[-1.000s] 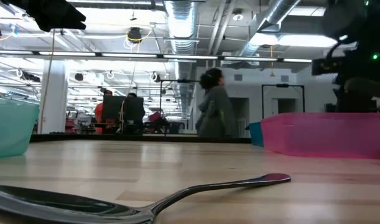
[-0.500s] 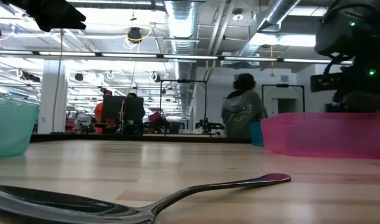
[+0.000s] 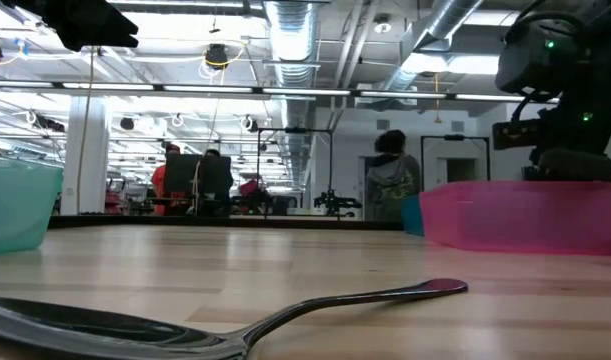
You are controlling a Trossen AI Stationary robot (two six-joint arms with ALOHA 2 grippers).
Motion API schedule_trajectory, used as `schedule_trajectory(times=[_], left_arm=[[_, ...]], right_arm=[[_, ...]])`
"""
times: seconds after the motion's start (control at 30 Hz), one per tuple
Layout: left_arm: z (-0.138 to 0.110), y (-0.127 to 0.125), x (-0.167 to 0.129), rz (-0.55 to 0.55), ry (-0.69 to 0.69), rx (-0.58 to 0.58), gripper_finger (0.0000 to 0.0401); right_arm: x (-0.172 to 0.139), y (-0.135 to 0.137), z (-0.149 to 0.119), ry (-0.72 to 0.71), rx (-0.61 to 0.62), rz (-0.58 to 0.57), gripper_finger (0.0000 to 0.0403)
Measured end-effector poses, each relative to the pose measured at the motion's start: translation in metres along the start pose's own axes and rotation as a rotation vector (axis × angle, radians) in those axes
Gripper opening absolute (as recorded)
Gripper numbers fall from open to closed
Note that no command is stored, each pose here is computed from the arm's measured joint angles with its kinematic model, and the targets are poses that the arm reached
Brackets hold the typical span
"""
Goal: Sort silverware by color (type)
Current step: Put the black spoon into the red bin
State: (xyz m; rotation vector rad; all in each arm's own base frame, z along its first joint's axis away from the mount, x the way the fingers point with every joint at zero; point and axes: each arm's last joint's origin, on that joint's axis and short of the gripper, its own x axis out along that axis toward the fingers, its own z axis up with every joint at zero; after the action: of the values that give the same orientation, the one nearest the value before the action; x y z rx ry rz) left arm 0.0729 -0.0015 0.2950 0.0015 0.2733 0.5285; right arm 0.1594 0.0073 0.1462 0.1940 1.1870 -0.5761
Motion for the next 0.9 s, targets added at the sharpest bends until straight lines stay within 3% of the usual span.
schedule_trajectory(times=[0.33,0.63,0.9], left_arm=[[0.000,0.000,0.000,0.000,0.000,0.000,0.0213],[0.000,0.000,0.000,0.000,0.000,0.000,0.0213],[0.000,0.000,0.000,0.000,0.000,0.000,0.0213]], right_arm=[[-0.028,0.006,0.029,-0.058,-0.056,0.038,0.0164],[-0.086,0.014,0.082,-0.298,-0.103,0.139,0.0165],[-0.123,0.026,0.116,-0.631,-0.133,0.261,0.0164]])
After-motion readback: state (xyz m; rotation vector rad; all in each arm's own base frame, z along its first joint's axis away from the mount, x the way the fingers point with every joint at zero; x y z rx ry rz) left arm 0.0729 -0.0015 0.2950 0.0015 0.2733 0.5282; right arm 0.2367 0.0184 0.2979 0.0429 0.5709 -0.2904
